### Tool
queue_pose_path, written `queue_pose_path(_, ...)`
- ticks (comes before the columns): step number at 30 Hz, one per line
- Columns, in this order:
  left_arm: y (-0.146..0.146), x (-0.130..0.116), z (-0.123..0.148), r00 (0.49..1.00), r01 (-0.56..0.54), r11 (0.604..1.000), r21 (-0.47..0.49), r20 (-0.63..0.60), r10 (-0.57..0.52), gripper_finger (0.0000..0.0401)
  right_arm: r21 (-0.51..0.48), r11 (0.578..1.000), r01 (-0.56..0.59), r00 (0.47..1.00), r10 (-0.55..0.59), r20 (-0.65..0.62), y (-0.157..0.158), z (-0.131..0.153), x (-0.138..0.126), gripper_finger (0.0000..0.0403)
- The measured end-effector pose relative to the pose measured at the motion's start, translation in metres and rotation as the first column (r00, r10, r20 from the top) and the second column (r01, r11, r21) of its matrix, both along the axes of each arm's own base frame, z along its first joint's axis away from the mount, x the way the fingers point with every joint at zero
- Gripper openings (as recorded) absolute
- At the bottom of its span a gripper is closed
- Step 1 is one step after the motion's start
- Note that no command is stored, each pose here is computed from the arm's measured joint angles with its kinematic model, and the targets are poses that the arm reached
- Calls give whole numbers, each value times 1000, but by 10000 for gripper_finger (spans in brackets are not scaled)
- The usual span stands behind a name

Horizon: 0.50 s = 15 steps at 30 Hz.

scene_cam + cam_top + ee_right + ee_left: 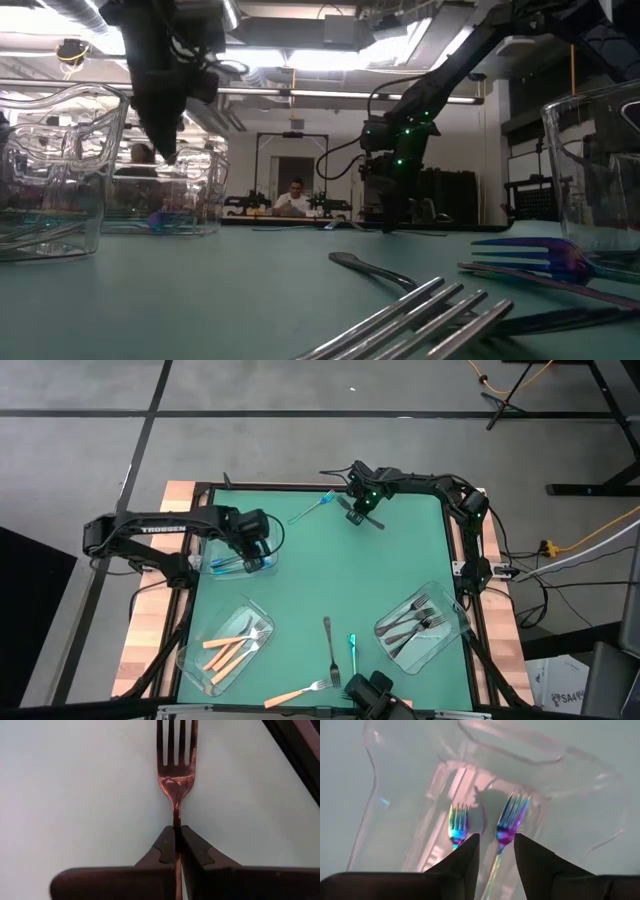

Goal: Sort silverware by color (type)
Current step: Put the top black fork into the bottom right transparent bin

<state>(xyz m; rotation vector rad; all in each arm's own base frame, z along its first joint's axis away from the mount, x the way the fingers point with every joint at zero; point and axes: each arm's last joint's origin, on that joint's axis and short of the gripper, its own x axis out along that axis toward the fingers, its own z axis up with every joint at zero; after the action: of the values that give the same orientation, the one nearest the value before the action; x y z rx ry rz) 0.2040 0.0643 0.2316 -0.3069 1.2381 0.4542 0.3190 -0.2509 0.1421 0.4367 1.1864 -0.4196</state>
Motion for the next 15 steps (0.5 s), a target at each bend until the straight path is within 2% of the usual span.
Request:
queue_pose_path(4,-4,2,4,998,-32,999,0,53,32,116,14,1000,-8,1000,7,29,1,2,2,0)
queue_pose_path(9,-9,6,5,997,-10,1000,5,80,9,116,72,997,-26,993,18,114,2,6,5,0)
queue_pose_path(15,-13,13,7,990,-9,1000,9,142,7,116,119,992,-38,987,19,157,6,7,8,0)
